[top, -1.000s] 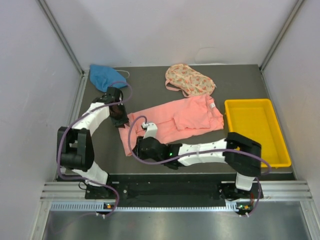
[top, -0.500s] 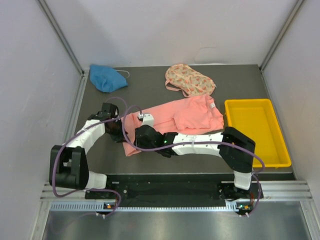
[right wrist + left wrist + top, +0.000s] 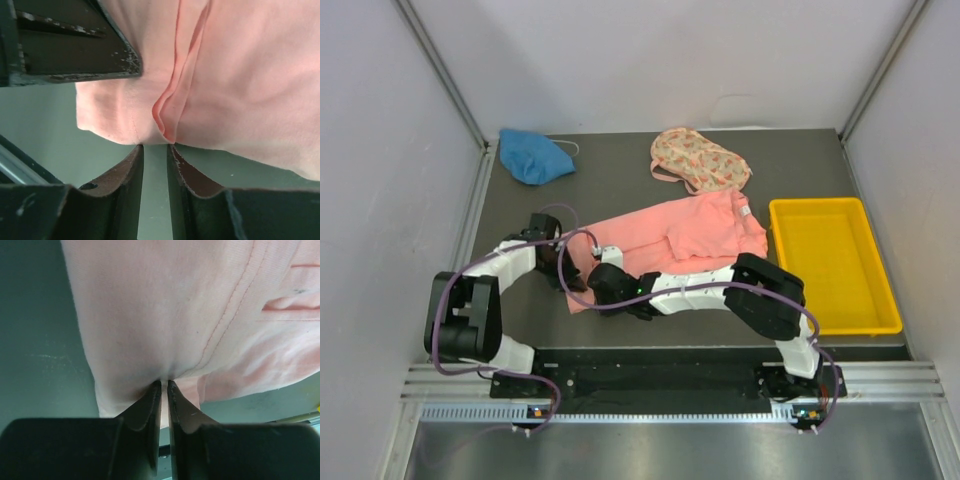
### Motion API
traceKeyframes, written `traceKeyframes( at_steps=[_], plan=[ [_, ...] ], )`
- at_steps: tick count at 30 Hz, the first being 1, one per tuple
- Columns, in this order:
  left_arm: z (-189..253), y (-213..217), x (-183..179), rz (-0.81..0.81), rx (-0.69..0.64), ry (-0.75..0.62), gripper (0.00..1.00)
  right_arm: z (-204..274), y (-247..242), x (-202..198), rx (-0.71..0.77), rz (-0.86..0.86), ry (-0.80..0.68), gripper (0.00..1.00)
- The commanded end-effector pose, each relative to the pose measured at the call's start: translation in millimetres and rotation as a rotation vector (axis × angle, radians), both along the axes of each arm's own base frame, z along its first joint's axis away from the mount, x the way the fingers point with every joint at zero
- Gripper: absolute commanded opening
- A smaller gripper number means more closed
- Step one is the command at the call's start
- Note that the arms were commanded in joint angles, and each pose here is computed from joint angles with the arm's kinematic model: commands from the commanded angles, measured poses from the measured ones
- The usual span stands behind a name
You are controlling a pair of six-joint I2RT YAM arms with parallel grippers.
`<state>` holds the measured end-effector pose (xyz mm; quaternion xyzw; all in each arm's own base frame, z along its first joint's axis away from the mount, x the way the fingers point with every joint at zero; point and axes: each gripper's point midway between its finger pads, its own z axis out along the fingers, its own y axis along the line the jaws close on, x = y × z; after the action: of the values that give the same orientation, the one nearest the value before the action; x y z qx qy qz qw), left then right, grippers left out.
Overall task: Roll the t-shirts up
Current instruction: Roll the T-shirt to the center of the board.
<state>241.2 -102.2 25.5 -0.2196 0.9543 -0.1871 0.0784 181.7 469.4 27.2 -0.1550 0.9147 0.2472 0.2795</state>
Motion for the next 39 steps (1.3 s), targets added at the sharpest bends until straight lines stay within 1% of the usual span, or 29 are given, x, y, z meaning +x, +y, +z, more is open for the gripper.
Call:
traceKeyframes(
  at_steps=[1, 2, 4, 5, 6, 8, 10, 11, 13, 16, 19, 23, 26, 27, 31, 34, 36, 39],
  plan=[
    [13, 1, 11, 0.009, -0.026, -0.054, 0.18, 3, -9, 2, -0.017, -0.021, 0.005, 0.25],
    [25, 3, 20, 0.01, -0.031, -0.093, 0.2, 3, -11, 1, -0.022, -0.019, 0.005, 0.24],
    [37, 9, 28, 0.023, -0.052, -0.113, 0.21, 13, -12, 0, -0.006, -0.013, 0.002, 0.23],
    [48, 11, 38, 0.028, -0.063, -0.142, 0.21, 16, -14, -1, -0.006, -0.012, 0.001, 0.23],
    [54, 13, 43, 0.035, -0.076, -0.155, 0.21, 28, -12, -1, 0.017, -0.013, -0.007, 0.23],
    [62, 23, 56, 0.06, -0.089, -0.178, 0.22, 36, -16, -2, 0.02, -0.011, -0.008, 0.24],
    [62, 27, 64, 0.076, -0.103, -0.18, 0.22, 51, -18, -3, 0.038, -0.01, -0.018, 0.24],
    [62, 23, 72, 0.068, -0.14, -0.18, 0.21, 57, -18, -2, 0.043, -0.01, -0.026, 0.24],
    [58, 22, 80, 0.078, -0.156, -0.176, 0.2, 68, -21, -1, 0.035, -0.011, -0.036, 0.25],
    [47, 20, 95, 0.089, -0.186, -0.169, 0.19, 91, -10, 9, 0.06, -0.006, -0.08, 0.27],
    [30, 24, 104, 0.114, -0.162, -0.145, 0.18, 94, 1, 13, 0.045, 0.018, -0.087, 0.27],
    [3, 32, 106, 0.143, -0.116, -0.093, 0.17, 84, 28, 18, 0.048, 0.065, -0.082, 0.27],
    [-3, 32, 104, 0.145, -0.118, -0.084, 0.17, 73, 40, 20, 0.053, 0.079, -0.061, 0.27],
    [-3, 32, 103, 0.144, -0.12, -0.086, 0.17, 55, 41, 19, 0.026, 0.082, -0.044, 0.26],
    [7, 35, 103, 0.139, -0.106, -0.104, 0.18, 10, 31, 9, -0.025, 0.087, 0.022, 0.25],
    [13, 39, 105, 0.142, -0.103, -0.121, 0.18, -12, 22, -1, -0.039, 0.083, 0.072, 0.25],
    [20, 40, 108, 0.14, -0.11, -0.136, 0.18, -18, 18, -4, -0.052, 0.074, 0.087, 0.23],
    [34, 39, 112, 0.131, -0.118, -0.165, 0.18, -4, 16, -3, -0.032, 0.073, 0.069, 0.23]
  ],
)
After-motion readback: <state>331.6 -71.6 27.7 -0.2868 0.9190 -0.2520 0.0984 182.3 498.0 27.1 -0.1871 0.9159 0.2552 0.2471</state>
